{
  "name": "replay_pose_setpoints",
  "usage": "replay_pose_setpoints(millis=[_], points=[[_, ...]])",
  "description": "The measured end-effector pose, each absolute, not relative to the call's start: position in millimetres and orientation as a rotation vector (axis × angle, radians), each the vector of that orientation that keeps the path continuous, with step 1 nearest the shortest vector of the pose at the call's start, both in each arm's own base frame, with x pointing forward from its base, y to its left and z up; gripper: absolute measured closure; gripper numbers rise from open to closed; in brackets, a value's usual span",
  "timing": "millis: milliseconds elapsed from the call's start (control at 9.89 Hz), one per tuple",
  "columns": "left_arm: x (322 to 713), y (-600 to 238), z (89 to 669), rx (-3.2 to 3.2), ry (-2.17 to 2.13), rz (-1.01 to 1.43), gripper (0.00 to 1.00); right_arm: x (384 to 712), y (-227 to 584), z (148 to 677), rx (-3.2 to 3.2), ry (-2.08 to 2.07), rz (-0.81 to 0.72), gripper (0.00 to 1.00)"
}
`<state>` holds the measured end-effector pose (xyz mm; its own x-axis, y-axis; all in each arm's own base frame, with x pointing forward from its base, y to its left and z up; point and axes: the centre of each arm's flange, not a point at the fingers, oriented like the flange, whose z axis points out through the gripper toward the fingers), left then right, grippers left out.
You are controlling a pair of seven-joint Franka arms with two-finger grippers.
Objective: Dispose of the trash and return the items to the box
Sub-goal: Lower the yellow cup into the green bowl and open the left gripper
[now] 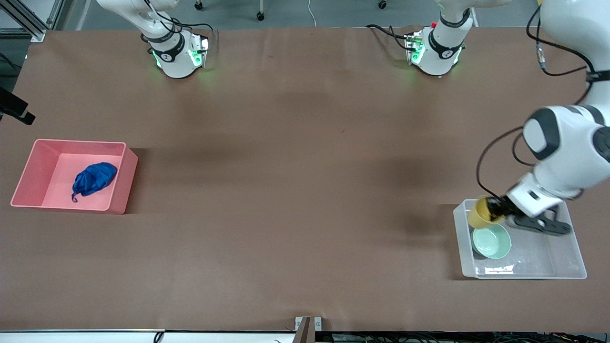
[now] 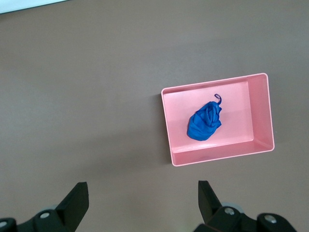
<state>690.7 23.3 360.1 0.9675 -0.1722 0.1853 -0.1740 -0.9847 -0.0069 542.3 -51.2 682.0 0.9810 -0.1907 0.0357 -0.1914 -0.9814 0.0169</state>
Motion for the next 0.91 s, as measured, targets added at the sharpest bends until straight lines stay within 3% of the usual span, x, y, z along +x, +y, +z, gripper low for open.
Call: replay_pose_setpoints(millis=[303,607,708,910], points=[[723,58,273,3.155,-0.285,0.181,0.96,543,-52,682,3.109,-0.261,0.051,0.00],[727,75,238,3.170,-0.272,0.129,0.92,542,-53,682,3.109,-0.263,0.050,0.00],[729,77,243,3.166,-0.258,0.144,0.85,542,-55,682,3.109,-0.270,0.049,0.00],[737,78,274,3.142,-0.220,0.235,0.55,541,-64,681,3.107,-0.294,0.047,0.00]])
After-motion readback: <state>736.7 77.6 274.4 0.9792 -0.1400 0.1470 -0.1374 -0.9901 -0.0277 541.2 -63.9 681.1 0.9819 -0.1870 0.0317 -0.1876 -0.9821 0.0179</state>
